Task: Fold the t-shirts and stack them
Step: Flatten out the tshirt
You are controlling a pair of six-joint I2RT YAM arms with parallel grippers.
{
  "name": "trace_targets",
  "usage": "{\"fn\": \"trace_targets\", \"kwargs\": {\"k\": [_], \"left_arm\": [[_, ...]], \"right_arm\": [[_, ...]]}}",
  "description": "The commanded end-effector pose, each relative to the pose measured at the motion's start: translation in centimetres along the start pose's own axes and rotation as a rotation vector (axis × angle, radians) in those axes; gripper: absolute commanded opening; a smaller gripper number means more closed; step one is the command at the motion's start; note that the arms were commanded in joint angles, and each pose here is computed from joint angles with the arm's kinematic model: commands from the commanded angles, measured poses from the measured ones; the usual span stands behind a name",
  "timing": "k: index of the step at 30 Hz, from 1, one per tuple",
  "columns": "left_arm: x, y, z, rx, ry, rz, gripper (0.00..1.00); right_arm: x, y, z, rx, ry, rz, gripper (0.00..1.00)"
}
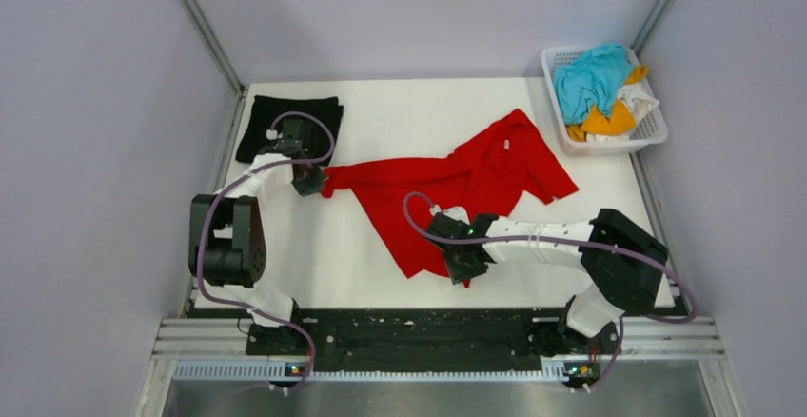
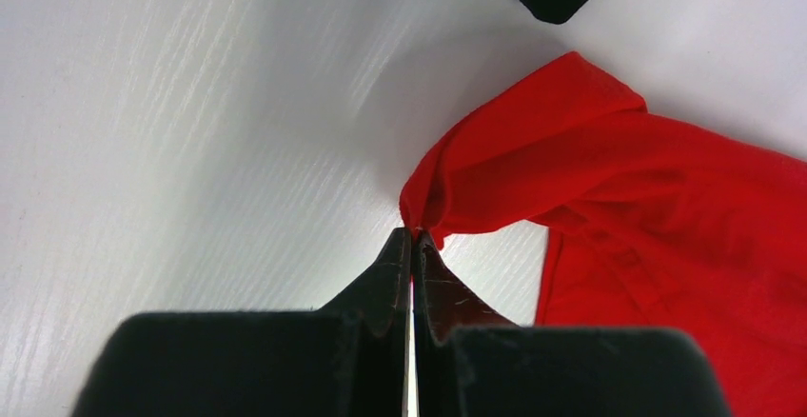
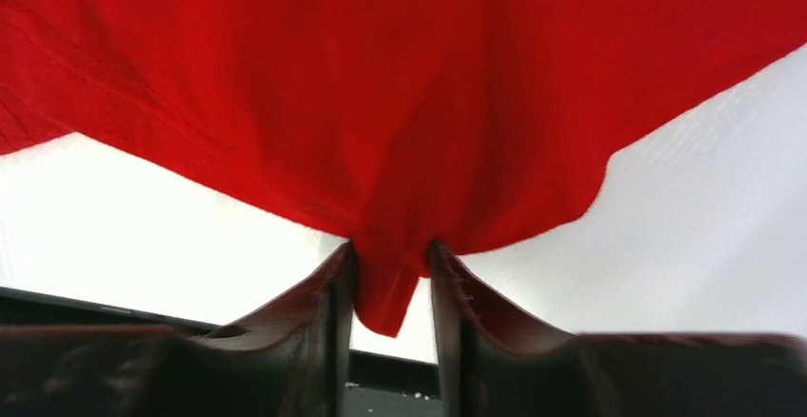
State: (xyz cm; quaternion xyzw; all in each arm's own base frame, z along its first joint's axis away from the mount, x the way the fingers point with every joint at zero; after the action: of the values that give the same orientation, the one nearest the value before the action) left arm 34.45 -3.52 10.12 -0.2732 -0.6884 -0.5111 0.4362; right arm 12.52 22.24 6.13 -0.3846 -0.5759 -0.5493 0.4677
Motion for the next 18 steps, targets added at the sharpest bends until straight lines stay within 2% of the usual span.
{"fn": "trace_targets", "kwargs": {"k": [1,3,7,11,14,18], "left_arm": [[0.8,1.2,0.1,0.021,-0.002,-0.066,0.0],[1.0,1.3,0.2,0.023,-0.003,-0.073,0.0],[2.1,2.2,-0.1,0.024,-0.018,-0.111,0.0],[4.8,5.1,-1.0,0.04,-0.057,-0.199,0.0],[8.5,8.4,-2.0,0.057,-0.109,-0.31,0.0],[14.8,12.2,-3.8,0.056,-0.254,-0.486,0.0]], "right_arm": [[-1.1,-0.8,-1.9,-0.02,-0.137,-0.011,0.21],[-0.3,0.3,-1.9,-0.043,-0.15,-0.075,0.0],[2.6,4.6,-2.2,-0.125,-0.127,-0.231,0.0],[6.9,11.5,-5.4,-0.283,-0.123,-0.441,0.0],[12.0,16.2,-7.9,-0.359,-0.13,-0.641,0.0],[19.8,20.1,-11.6,-0.429,-0.17,-0.867,0.0]]}}
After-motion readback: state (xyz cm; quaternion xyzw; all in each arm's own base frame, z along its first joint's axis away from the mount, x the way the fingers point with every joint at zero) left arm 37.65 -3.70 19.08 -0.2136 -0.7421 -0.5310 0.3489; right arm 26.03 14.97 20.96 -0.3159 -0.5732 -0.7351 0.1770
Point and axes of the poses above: each gripper's point midway between its finger pads, its own x axis back along the fingers, its own z axis along the line the jaws close on, y = z × x, the point moved 5 cm from there along x, back along the fingers, and after that the axes turned 14 degrees about -x, right-handed, at the moved point
